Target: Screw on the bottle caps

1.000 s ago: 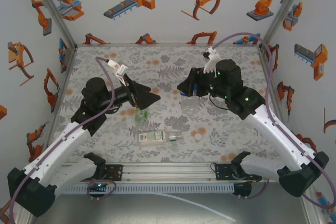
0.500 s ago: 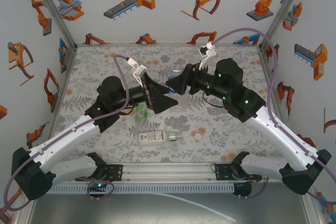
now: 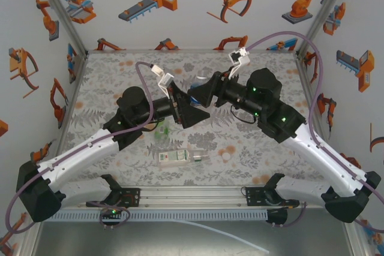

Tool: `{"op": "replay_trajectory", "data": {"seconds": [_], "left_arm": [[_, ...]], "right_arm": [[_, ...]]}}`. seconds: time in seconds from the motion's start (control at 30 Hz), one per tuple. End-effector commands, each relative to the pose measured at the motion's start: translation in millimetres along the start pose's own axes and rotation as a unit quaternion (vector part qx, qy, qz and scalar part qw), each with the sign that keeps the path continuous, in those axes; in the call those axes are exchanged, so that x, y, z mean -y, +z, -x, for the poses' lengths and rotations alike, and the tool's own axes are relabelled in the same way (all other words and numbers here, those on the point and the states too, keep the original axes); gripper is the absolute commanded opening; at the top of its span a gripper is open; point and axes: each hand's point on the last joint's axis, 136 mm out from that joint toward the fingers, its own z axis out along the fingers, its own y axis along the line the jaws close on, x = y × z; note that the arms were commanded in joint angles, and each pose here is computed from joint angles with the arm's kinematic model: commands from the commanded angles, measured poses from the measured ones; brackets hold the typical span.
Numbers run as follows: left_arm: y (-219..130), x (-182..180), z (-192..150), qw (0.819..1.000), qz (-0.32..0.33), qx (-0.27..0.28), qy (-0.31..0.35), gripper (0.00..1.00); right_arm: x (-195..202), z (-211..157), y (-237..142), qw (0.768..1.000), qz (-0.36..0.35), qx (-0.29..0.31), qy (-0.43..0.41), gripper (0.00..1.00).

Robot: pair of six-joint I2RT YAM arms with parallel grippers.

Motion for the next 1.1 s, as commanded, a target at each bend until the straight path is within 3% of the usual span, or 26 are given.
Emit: {"op": "replay_trajectory", "data": {"seconds": [0.0, 0.5, 0.8, 0.93, 1.07], "left_arm": [[3.7, 10.4, 6.5, 1.0, -0.023, 0.007, 0.003, 0.79], [7.1, 15.4, 6.1, 0.999, -0.037, 0.004, 0.003, 0.77], [4.1, 18.7, 9.6, 0.999, -0.039, 0.012, 0.017, 0.59], [-1.6, 13.7, 6.4, 0.999, -0.023, 0.013, 0.029, 0.5], [-11.1, 7.7, 2.0, 0.998, 0.008, -0.004, 0.056, 0.44]], "right_arm": [[-18.5, 21.7, -10.6, 0.999, 0.026, 0.041, -0.002, 0.34], [-18.9, 20.9, -9.1, 0.999, 0.023, 0.047, -0.003, 0.33], [-18.8, 20.7, -7.9, 0.999, 0.022, 0.043, -0.004, 0.34], [-15.8, 20.1, -9.3, 0.999, 0.01, 0.038, -0.012, 0.68], [-12.9, 20.5, -11.3, 0.999, -0.009, 0.022, -0.032, 0.81]]}}
